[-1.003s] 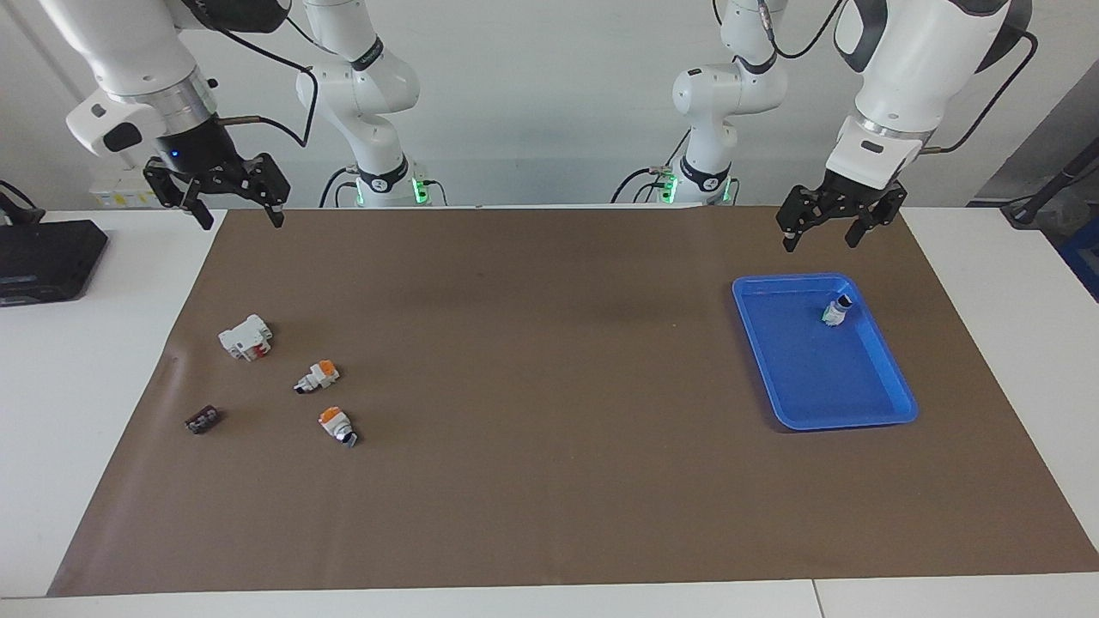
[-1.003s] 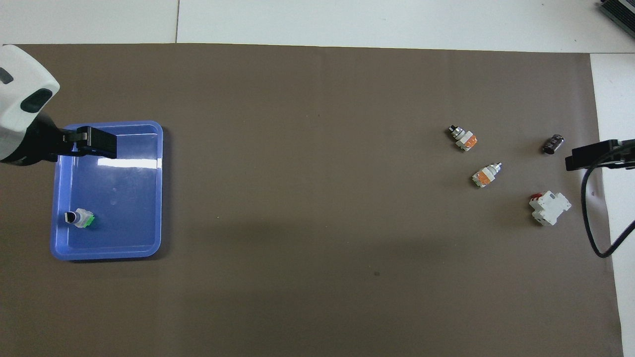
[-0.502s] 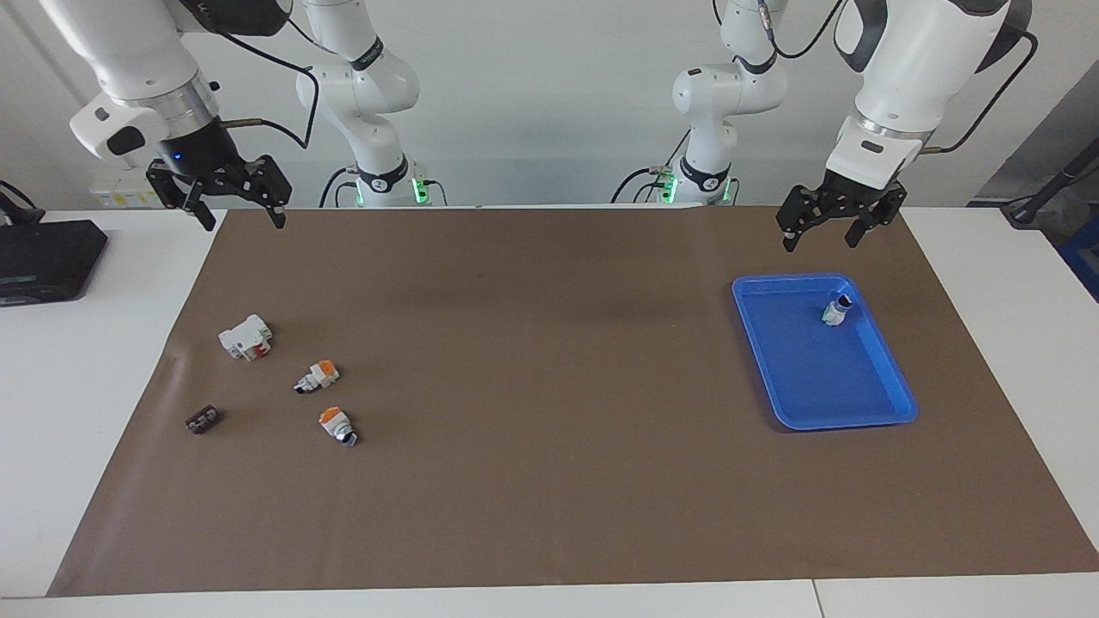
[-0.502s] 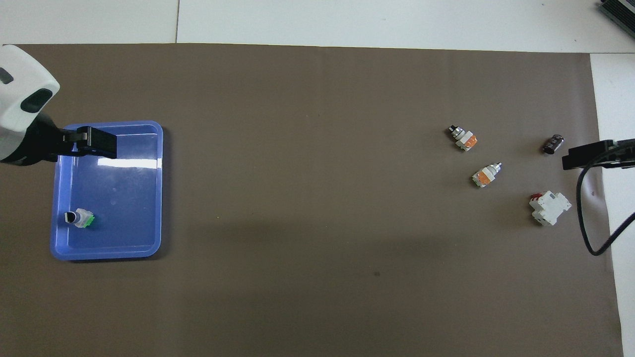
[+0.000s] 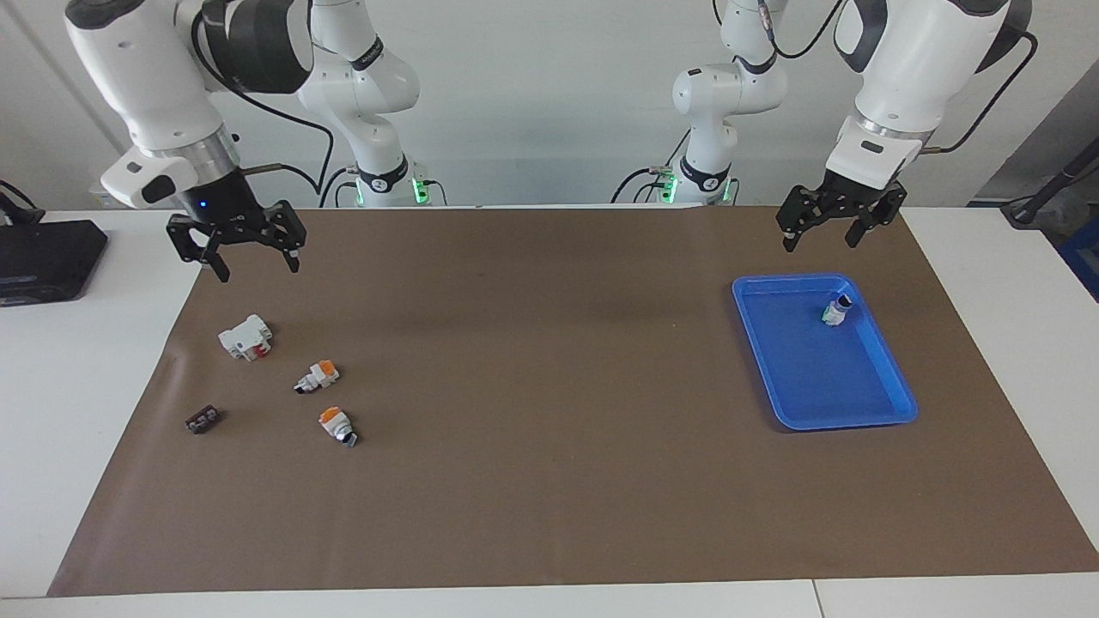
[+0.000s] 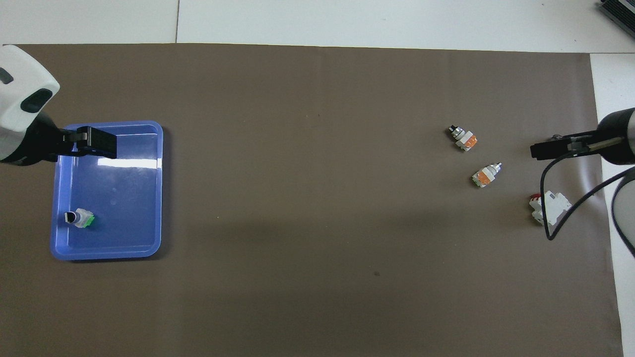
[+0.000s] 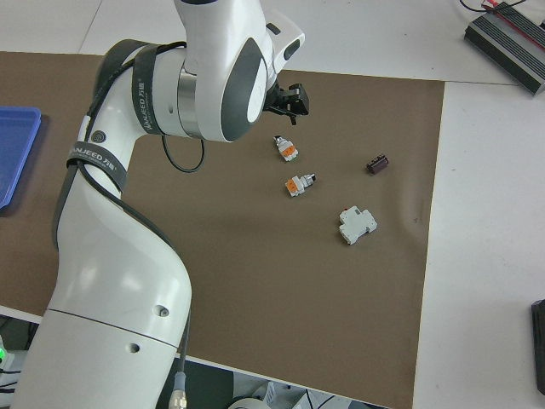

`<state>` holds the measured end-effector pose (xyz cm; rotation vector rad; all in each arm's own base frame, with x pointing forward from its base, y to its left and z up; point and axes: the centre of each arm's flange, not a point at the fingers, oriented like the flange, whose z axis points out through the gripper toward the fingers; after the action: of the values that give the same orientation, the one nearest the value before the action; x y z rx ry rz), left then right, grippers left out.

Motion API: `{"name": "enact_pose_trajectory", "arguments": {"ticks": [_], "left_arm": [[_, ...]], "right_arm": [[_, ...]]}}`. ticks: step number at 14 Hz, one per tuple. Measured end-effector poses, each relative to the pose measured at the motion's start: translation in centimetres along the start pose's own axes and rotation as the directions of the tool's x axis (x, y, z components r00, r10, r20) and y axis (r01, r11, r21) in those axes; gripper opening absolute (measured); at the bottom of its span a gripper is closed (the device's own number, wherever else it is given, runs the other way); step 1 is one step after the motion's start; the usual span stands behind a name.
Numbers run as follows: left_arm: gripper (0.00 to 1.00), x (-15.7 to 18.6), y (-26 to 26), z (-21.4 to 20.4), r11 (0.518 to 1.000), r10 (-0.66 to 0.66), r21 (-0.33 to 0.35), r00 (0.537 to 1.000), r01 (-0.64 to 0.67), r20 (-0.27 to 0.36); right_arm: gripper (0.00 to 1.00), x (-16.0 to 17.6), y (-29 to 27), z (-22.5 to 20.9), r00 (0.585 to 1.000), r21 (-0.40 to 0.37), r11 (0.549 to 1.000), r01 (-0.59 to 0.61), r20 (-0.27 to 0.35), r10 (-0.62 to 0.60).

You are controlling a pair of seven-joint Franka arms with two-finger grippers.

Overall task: Turn and place switch with both arms
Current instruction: 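Reach the right gripper down and grasp the white-orange switch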

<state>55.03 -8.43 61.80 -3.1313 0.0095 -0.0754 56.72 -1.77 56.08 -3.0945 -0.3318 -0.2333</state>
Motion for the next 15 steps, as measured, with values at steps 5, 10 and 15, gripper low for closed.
{"name": "enact_pose_trajectory", "arguments": {"ticks": [5, 10, 15], "left_arm": [[1.0, 0.0, 0.0, 0.0, 1.0, 0.0, 0.0, 1.0, 0.0, 0.0], [1.0, 0.0, 0.0, 0.0, 1.0, 0.0, 0.0, 1.0, 0.0, 0.0], [1.0, 0.0, 0.0, 0.0, 1.0, 0.0, 0.0, 1.0, 0.0, 0.0]], "right_arm": [[1.0, 3.1, 0.7, 12.2, 0.979, 0.026, 0.979, 0.201, -0.032, -0.2], [1.0, 4.7, 1.1, 22.9, 0.925, 0.01, 0.927, 0.376, -0.055, -0.375], [1.0, 5.0, 0.2, 28.3, 0.87, 0.048, 0.872, 0.488, -0.107, -0.481]]}}
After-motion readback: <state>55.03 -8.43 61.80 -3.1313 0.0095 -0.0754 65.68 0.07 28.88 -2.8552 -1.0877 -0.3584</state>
